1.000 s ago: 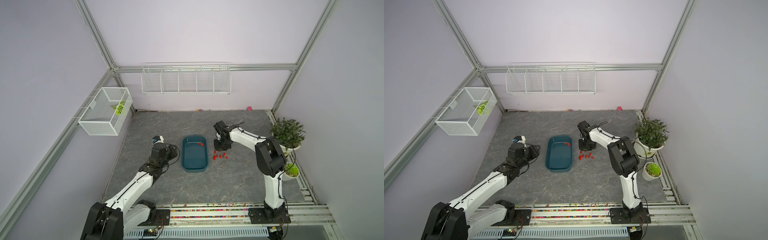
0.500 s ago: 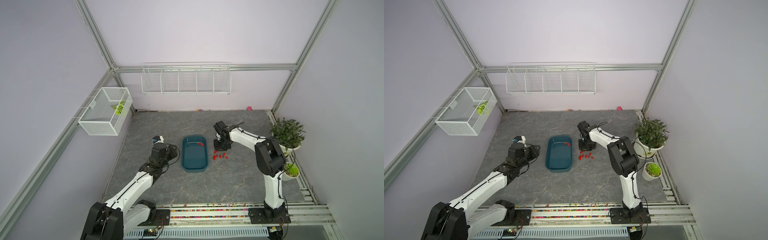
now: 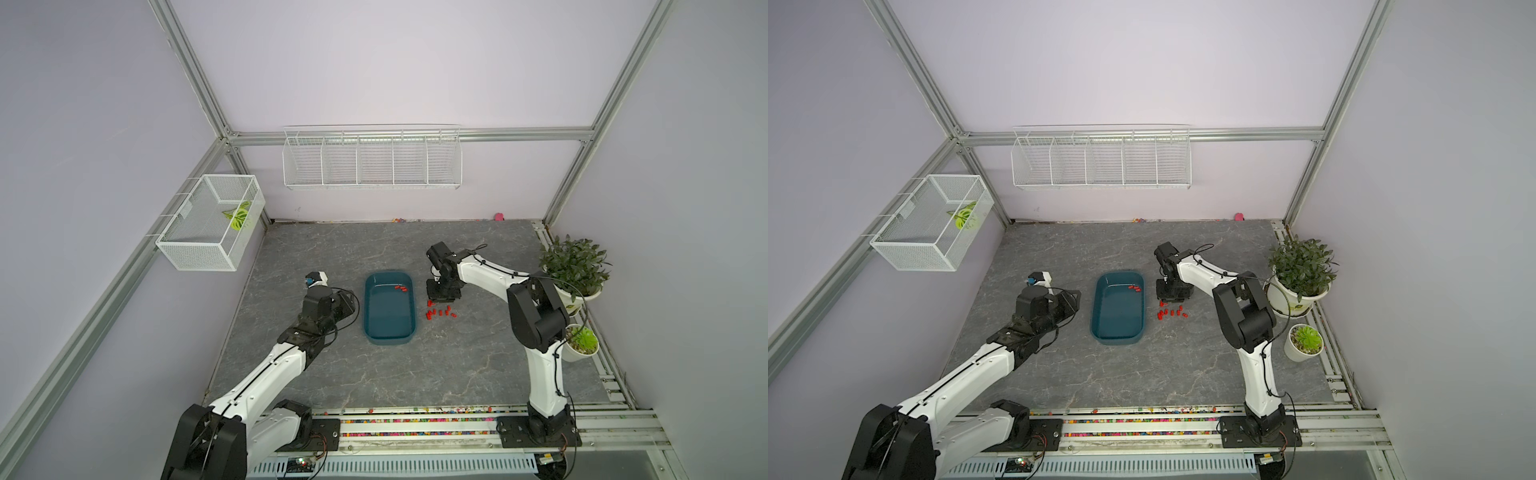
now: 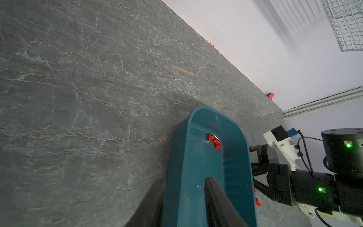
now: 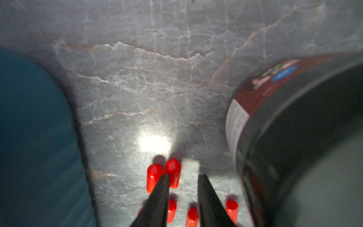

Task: Take the screw protection sleeves out of the storage box
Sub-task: Place the screw protection sleeve at the center of the board.

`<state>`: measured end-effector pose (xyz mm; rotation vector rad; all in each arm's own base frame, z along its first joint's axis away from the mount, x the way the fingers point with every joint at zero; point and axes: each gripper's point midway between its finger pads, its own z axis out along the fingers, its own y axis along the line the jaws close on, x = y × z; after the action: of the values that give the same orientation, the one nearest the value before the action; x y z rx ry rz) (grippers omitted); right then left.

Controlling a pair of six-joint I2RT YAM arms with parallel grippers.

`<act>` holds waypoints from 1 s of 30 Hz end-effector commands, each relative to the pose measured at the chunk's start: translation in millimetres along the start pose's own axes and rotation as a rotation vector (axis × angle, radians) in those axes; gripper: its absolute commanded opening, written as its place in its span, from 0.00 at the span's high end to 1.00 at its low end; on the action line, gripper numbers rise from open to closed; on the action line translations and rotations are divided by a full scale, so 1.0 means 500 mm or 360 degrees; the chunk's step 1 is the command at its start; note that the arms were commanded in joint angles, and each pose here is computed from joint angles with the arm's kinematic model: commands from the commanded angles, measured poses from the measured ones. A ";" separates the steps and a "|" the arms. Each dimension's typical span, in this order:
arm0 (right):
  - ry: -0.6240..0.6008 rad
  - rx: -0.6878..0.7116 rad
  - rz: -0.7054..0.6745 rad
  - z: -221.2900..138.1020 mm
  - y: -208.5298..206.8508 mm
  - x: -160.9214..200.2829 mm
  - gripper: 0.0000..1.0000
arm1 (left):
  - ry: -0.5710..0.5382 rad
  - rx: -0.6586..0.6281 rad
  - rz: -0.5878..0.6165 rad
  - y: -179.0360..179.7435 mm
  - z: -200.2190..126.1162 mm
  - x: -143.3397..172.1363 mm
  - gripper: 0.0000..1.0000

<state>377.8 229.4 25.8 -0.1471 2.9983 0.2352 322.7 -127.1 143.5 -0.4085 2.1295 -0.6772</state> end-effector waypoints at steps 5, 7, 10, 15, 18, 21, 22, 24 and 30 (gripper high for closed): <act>-0.0032 0.0030 0.0002 -0.019 -0.008 0.014 0.69 | -0.0012 0.0025 -0.0004 -0.016 -0.001 -0.017 0.60; -0.0079 0.0025 -0.0023 -0.031 -0.002 0.012 0.69 | -0.0011 0.0025 -0.0004 -0.017 -0.001 -0.017 0.60; -0.0145 0.0022 -0.0078 -0.052 0.013 0.009 0.69 | -0.0012 0.0025 -0.0003 -0.017 -0.001 -0.018 0.60; -0.0252 0.0036 -0.0215 -0.088 0.043 0.007 0.71 | -0.0006 0.0019 -0.0003 -0.016 0.001 -0.017 0.60; -0.0336 0.0036 -0.0291 -0.116 0.061 0.002 0.72 | -0.0001 0.0015 -0.0002 -0.015 0.003 -0.016 0.60; -0.0431 0.0001 -0.0349 -0.146 0.081 -0.004 0.72 | 0.0012 0.0006 -0.0004 -0.015 0.008 -0.016 0.60; -0.0465 -0.0015 -0.0368 -0.157 0.088 -0.007 0.72 | 0.0021 -0.0002 -0.0004 -0.014 0.009 -0.014 0.60; -0.0533 -0.0046 -0.0407 -0.180 0.101 -0.013 0.72 | 0.0030 -0.0011 -0.0004 -0.014 0.013 -0.015 0.60; -0.0698 -0.0118 -0.0537 -0.234 0.144 -0.026 0.71 | 0.0073 -0.0023 -0.0035 -0.009 0.022 -0.011 0.60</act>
<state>366.4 274.9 135.6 -0.4676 2.5735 0.2921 329.2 -130.2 137.5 -0.4152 2.1721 -0.6679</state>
